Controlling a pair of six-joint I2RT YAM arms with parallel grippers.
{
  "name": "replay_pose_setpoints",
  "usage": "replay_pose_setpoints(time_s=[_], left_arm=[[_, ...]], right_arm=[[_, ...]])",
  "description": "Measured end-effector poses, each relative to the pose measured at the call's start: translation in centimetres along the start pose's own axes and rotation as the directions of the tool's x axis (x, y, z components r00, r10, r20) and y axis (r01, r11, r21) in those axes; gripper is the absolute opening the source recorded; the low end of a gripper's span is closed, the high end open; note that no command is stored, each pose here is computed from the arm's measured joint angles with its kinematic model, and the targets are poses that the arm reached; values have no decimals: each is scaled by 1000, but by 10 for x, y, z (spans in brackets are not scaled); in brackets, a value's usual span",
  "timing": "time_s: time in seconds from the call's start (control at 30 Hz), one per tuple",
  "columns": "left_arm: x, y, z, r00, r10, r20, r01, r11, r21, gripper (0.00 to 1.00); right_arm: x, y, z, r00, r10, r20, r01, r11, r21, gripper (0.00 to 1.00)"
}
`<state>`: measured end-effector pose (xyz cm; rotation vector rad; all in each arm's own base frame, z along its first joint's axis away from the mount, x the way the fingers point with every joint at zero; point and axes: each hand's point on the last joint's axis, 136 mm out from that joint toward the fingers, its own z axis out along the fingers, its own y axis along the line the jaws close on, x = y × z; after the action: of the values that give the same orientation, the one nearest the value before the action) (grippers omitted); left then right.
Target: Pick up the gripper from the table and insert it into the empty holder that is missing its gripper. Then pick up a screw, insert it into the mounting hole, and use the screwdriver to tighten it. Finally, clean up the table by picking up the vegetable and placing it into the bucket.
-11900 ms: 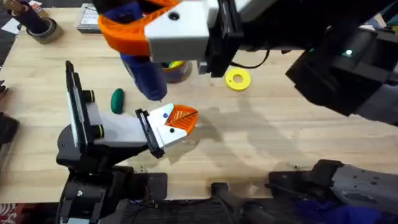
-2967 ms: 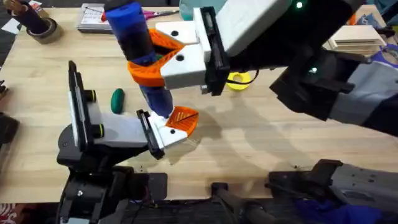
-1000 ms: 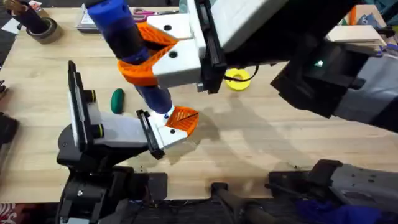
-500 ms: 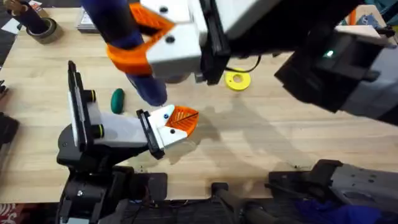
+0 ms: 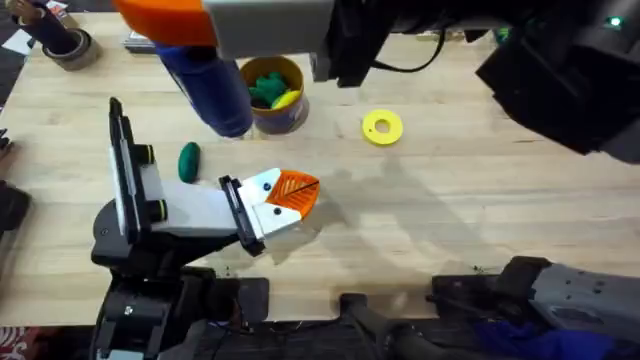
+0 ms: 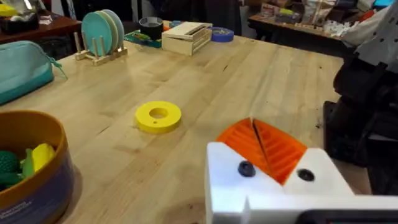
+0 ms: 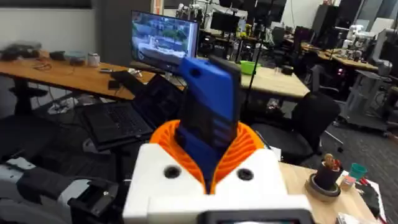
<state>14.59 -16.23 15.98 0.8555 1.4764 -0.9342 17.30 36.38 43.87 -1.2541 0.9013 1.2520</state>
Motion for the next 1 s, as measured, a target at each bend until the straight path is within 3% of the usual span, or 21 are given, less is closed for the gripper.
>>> replay_pose_setpoints(time_s=[0.5,0.83,1.0], left_arm=[[0,0,0,1000,0,0,0,1000,0,14],[0,0,0,1000,0,0,0,1000,0,14],[0,0,0,1000,3,0,-3,1000,0,14]], right_arm=[[3,3,2,1000,-2,1,2,1000,-9,25],[39,19,2,1000,16,5,-16,999,-35,25],[64,22,-9,997,76,-11,-77,996,-42,25]])
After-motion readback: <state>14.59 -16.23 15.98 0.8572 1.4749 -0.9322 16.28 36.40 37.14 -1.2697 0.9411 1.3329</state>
